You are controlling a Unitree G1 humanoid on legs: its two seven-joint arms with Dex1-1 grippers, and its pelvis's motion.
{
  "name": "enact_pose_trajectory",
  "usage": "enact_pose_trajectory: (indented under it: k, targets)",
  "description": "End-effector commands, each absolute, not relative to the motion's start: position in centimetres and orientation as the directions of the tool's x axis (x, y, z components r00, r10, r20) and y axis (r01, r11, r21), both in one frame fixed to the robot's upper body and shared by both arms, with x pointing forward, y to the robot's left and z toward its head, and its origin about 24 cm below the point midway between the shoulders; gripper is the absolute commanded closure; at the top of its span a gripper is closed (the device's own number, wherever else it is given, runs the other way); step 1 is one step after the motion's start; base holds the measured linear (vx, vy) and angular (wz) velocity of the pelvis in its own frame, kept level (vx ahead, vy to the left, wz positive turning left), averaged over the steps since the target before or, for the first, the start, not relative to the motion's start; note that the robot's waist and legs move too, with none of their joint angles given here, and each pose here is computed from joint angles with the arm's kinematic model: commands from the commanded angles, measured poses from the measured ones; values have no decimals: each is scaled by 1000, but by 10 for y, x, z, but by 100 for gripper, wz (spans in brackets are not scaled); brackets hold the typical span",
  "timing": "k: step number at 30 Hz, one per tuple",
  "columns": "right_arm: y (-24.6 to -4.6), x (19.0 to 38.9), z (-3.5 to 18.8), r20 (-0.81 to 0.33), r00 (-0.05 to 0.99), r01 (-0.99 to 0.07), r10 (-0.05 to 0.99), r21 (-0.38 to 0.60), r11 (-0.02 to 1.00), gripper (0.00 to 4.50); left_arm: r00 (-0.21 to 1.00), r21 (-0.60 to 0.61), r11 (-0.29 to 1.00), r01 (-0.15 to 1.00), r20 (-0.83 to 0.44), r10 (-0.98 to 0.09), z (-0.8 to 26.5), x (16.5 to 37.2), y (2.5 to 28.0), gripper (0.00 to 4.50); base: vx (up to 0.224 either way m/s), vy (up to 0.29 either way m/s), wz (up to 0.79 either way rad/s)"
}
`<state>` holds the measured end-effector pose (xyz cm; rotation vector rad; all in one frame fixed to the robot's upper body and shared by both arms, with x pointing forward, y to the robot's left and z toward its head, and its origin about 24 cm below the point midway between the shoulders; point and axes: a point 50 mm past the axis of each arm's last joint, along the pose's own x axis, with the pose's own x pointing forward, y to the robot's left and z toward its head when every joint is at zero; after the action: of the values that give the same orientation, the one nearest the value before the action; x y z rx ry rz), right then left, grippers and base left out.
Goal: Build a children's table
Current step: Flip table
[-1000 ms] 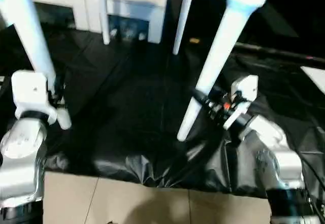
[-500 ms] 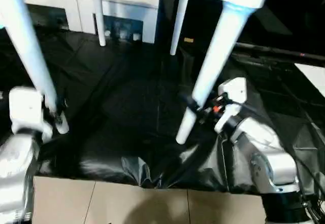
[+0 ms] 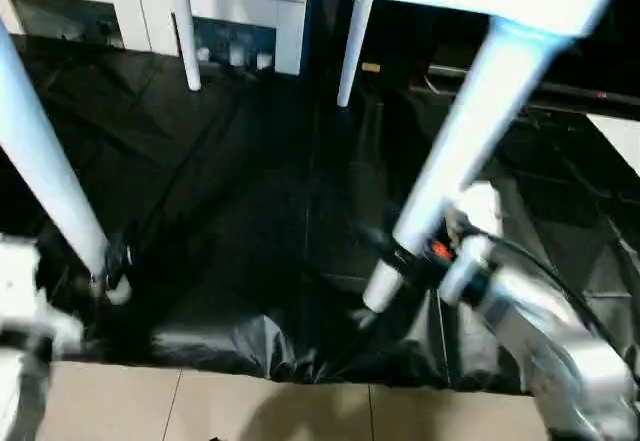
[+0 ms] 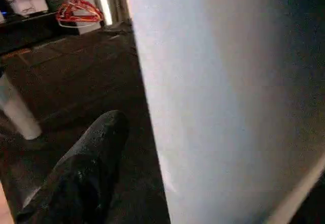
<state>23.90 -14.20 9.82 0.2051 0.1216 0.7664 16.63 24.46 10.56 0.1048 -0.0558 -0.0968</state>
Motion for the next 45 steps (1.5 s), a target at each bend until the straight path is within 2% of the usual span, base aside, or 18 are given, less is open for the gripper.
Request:
enact_pose_trajectory:
  k: [1, 9, 11, 12, 16, 18, 20, 23, 25, 28, 30, 33, 35, 36, 39, 40, 42, 45]
  targets:
    - [-137, 235, 102, -30, 697, -696, 717, 214, 686, 109, 990, 113, 985, 127, 38, -132, 103, 169, 234, 86, 0, 0, 0]
    - [-133, 237, 99, -21, 747, -654, 665, 159, 740, 109, 999, 167, 985, 35, -30, -31, 92, 179, 247, 86, 0, 0, 0]
    - [-133, 241, 99, -19, 754, -646, 657, 159, 747, 82, 1000, 174, 985, 16, -26, -12, 92, 185, 249, 82, 0, 0, 0]
    - [-132, 244, 99, -17, 758, -641, 652, 162, 750, 75, 1000, 167, 986, 4, -21, 0, 93, 188, 251, 113, 0, 0, 0]
    - [-123, 262, 95, -6, 775, -624, 631, 145, 768, 49, 1000, 157, 987, -17, -14, 19, 91, 206, 257, 126, 0, 0, 0]
    - [-119, 268, 94, -4, 779, -621, 627, 140, 771, 33, 1000, 150, 989, -21, -14, 23, 91, 212, 258, 157, 0, 0, 0]
    - [-115, 273, 92, -8, 788, -608, 616, 151, 779, 72, 999, 147, 989, -31, -15, 33, 91, 217, 260, 174, 0, 0, 0]
    - [-108, 282, 88, -12, 796, -597, 605, 151, 788, 71, 999, 147, 988, -40, -13, 42, 91, 228, 263, 205, 0, 0, 0]
    - [-106, 285, 87, -11, 795, -598, 606, 153, 787, 111, 998, 161, 986, -48, -20, 51, 90, 232, 265, 213, 0, 0, 0]
    - [-99, 293, 87, 0, 789, -607, 614, 149, 780, 112, 997, 169, 984, -61, -26, 66, 87, 242, 272, 227, 0, 0, 0]
    - [-96, 301, 87, 8, 792, -606, 611, 138, 783, 155, 997, 171, 983, -62, -27, 67, 87, 250, 275, 255, 0, 0, 0]
    - [-92, 312, 89, 18, 799, -598, 602, 138, 790, 155, 997, 171, 983, -64, -26, 69, 87, 258, 277, 264, 0, 0, 0]
    - [-89, 319, 89, 23, 804, -592, 595, 140, 794, 176, 997, 181, 981, -64, -25, 70, 86, 264, 279, 298, 0, 0, 0]
    - [-88, 319, 89, 23, 804, -591, 594, 140, 794, 202, 997, 182, 981, -62, -26, 68, 86, 264, 279, 300, 0, 0, 0]
    - [-85, 326, 86, 25, 807, -587, 590, 139, 797, 197, 999, 191, 981, -35, -26, 41, 84, 271, 277, 306, 0, 0, 0]
    - [-84, 327, 86, 27, 804, -591, 594, 146, 793, 171, 999, 181, 983, -18, -28, 23, 84, 272, 275, 310, 0, 0, 0]
    - [-84, 328, 85, 31, 804, -592, 594, 139, 794, 161, 1000, 174, 985, -5, -29, 10, 82, 272, 274, 244, 0, 0, 0]
    - [-86, 329, 85, 38, 808, -587, 588, 141, 798, 130, 1000, 169, 985, -15, -23, 19, 80, 270, 275, 245, 0, 0, 0]
